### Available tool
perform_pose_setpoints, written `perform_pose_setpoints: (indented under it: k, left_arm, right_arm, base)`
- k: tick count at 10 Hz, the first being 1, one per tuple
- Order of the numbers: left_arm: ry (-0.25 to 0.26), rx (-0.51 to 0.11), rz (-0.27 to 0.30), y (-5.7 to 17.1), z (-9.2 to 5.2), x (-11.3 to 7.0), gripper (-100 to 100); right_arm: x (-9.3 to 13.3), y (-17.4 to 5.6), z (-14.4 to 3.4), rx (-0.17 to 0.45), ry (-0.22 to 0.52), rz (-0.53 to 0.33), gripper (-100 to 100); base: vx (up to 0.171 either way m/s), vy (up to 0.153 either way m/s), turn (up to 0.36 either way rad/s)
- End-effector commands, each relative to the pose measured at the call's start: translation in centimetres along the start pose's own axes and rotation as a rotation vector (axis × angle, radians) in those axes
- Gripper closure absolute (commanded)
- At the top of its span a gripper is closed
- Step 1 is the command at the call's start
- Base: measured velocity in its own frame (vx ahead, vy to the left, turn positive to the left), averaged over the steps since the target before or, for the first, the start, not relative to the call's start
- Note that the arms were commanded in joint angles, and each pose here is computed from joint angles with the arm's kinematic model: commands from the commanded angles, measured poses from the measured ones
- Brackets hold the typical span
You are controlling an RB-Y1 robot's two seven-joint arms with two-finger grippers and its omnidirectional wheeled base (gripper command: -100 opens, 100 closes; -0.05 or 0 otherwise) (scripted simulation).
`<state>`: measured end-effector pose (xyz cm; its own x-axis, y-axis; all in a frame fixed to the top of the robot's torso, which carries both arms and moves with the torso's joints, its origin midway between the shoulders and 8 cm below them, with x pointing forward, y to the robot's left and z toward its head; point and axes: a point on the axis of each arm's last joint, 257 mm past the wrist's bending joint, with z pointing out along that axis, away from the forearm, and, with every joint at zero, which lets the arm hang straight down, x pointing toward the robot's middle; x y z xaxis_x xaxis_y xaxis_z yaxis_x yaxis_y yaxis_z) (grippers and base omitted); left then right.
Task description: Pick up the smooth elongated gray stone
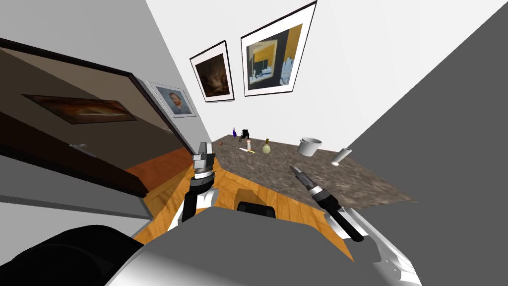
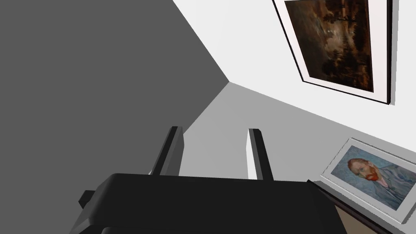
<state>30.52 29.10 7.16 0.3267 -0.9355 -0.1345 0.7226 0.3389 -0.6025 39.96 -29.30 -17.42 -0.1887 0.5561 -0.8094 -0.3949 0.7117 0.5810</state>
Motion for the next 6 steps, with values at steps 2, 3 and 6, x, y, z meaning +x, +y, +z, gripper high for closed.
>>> perform_pose_setpoints:
  k: [2,3,6]
  left_arm:
    - [0.000,0.000,0.000,0.0,0.0,0.0,0]
    - [0.000,0.000,0.000,0.0,0.0,0.0,0]
    - [0.000,0.000,0.000,0.0,0.0,0.0,0]
  right_arm:
    - [1.7,-2.0,-1.0,0.027,0.085,-0.049,-100]
    - [3.1,-3.3,-1.8,0.040,0.148,-0.081,-100]
    - [4.2,-5.8,-3.3,0.072,0.237,-0.133,-100]
  base:
    - [-0.050,-0.036,0.151]
    - [-0.038,-0.015,0.262]
    - [-0.016,-0.010,0.156]
